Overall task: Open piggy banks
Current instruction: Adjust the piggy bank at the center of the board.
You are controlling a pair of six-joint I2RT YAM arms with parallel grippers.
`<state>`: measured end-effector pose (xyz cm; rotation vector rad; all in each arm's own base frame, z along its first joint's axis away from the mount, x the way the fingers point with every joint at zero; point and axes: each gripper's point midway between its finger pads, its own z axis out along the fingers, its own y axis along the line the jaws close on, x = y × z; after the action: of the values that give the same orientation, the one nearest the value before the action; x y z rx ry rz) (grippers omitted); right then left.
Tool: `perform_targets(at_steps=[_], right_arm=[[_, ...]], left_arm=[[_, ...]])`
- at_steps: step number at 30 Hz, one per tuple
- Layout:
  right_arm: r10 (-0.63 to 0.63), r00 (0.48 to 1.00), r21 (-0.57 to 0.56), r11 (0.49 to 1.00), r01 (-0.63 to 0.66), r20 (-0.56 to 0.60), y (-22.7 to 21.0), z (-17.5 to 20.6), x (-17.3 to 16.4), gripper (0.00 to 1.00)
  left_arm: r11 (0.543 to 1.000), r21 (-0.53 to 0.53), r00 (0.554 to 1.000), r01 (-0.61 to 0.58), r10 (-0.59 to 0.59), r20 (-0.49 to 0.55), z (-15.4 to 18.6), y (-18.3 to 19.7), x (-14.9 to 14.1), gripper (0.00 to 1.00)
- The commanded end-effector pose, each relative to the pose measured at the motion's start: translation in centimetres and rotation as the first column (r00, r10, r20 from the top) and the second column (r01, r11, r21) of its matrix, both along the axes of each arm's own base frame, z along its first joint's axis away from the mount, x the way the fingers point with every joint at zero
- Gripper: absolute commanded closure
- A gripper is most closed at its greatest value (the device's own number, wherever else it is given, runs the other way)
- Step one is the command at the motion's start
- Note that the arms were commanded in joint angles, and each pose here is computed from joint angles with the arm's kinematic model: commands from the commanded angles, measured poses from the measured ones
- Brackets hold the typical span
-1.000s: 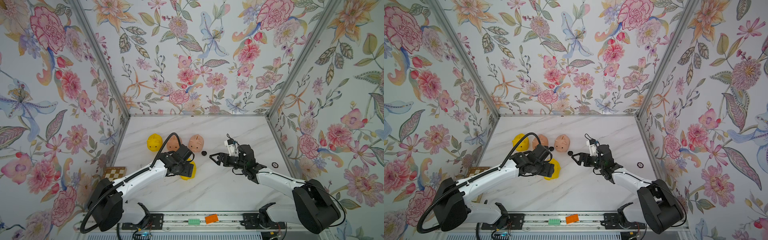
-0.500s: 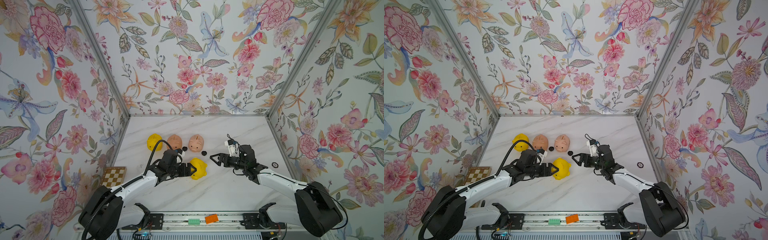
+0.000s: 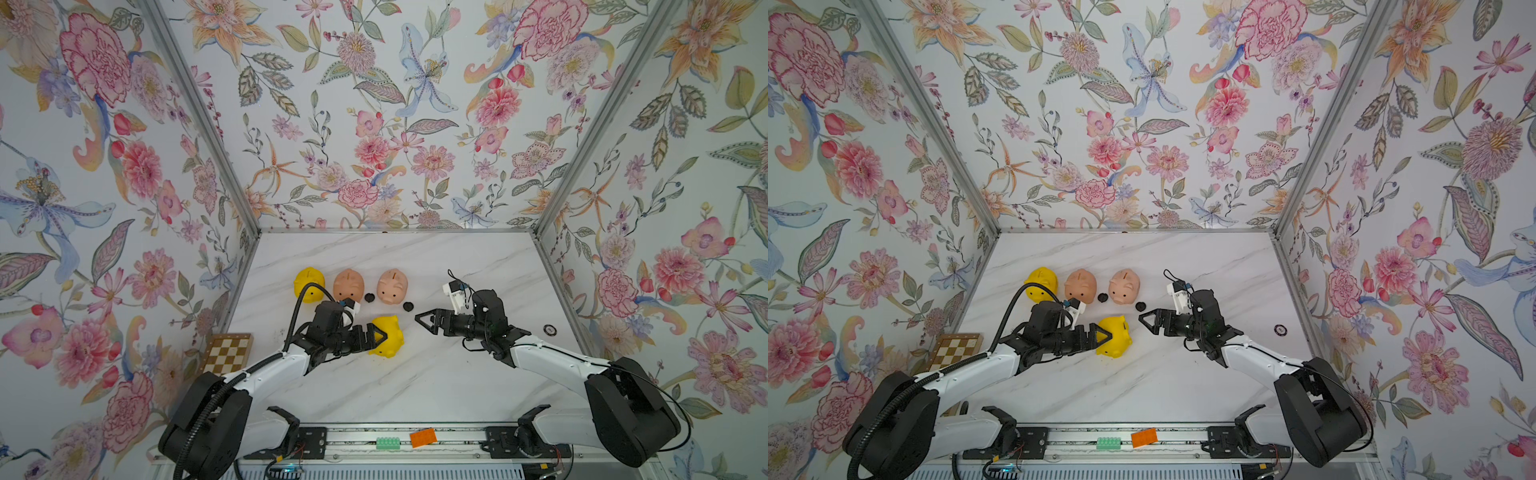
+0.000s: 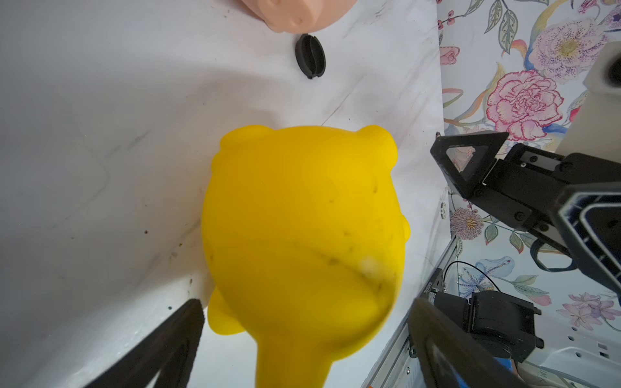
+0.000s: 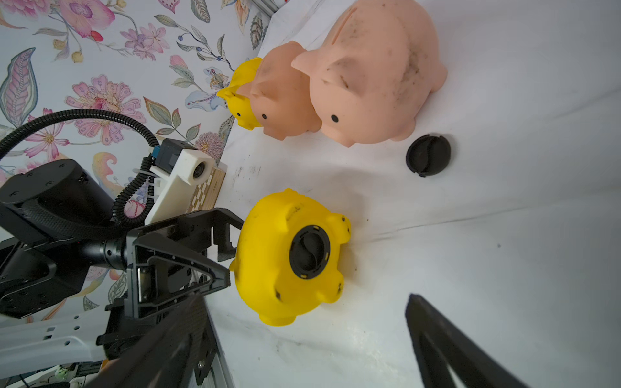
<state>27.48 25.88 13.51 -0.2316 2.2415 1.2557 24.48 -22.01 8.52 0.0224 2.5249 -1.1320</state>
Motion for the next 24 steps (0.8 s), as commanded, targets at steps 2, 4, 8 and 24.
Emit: perform_targets(at_steps=[2,4,8,24], right_arm=[[0.032,0.999,0.003,0.999,-0.032,0.023,1.0,0.6,0.3,0.05],[0.039,0.999,0.005,0.999,-0.04,0.022,1.3,0.5,0.2,0.05],[0.022,1.0,-0.051,0.998,-0.022,-0.002,1.9,-1.0,0.1,0.07],[0.027,1.0,-0.396,0.918,-0.03,-0.013,5.2,-6.9,1.5,0.28]], left_arm=[[1.0,0.03,1.0,0.001,-0.001,0.001,-0.5,0.8,0.0,0.01],[1.0,0.031,1.0,-0.003,0.003,0.005,-0.4,0.9,0.1,0.01],[0.999,0.045,1.0,-0.005,0.005,0.014,-0.2,1.0,0.6,0.01],[0.999,0.023,0.998,-0.036,0.034,0.06,0.8,1.4,2.2,0.01]])
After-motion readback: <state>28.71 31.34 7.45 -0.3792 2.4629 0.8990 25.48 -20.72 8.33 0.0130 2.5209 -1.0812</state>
